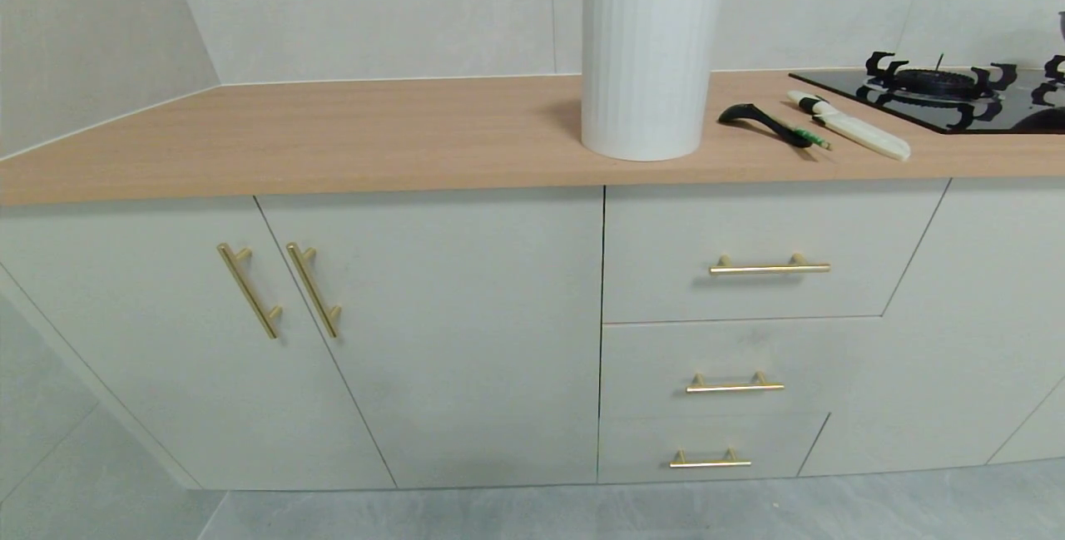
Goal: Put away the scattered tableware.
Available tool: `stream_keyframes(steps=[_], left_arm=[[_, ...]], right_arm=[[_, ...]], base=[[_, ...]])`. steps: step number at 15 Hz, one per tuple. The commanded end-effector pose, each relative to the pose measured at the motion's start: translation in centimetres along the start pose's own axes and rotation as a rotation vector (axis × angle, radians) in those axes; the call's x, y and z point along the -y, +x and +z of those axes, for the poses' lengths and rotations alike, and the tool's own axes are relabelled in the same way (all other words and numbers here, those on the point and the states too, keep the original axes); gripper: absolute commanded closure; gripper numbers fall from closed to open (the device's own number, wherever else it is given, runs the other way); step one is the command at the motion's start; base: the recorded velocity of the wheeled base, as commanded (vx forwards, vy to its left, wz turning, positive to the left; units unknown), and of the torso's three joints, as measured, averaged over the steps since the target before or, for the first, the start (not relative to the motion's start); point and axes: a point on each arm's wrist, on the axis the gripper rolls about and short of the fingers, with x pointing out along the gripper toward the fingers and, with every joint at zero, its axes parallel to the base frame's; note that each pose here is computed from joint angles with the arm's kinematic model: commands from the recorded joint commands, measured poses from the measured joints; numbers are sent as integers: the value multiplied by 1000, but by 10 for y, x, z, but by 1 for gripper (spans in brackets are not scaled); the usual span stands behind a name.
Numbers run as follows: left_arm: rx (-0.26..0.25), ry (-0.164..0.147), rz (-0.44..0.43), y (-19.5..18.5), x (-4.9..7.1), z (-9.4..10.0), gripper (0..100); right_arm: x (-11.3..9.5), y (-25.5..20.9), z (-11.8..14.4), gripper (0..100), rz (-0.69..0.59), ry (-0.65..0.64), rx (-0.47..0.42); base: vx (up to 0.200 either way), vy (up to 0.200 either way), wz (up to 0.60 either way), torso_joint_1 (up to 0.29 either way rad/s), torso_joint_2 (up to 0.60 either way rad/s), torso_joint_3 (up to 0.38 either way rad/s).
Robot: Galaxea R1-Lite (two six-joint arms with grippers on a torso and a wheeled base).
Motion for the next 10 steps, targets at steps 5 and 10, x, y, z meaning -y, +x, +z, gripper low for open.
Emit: stream_keyframes(steps=[5,10], left_arm=[[-1,0,0,0,0,0,0],[-1,0,0,0,0,0,0]], right_arm=[[-2,31,37,0,191,24,-255],[-14,115,68,0,257,8,-578]], base=[[0,0,0,0,0,0],[0,0,0,0,0,0]])
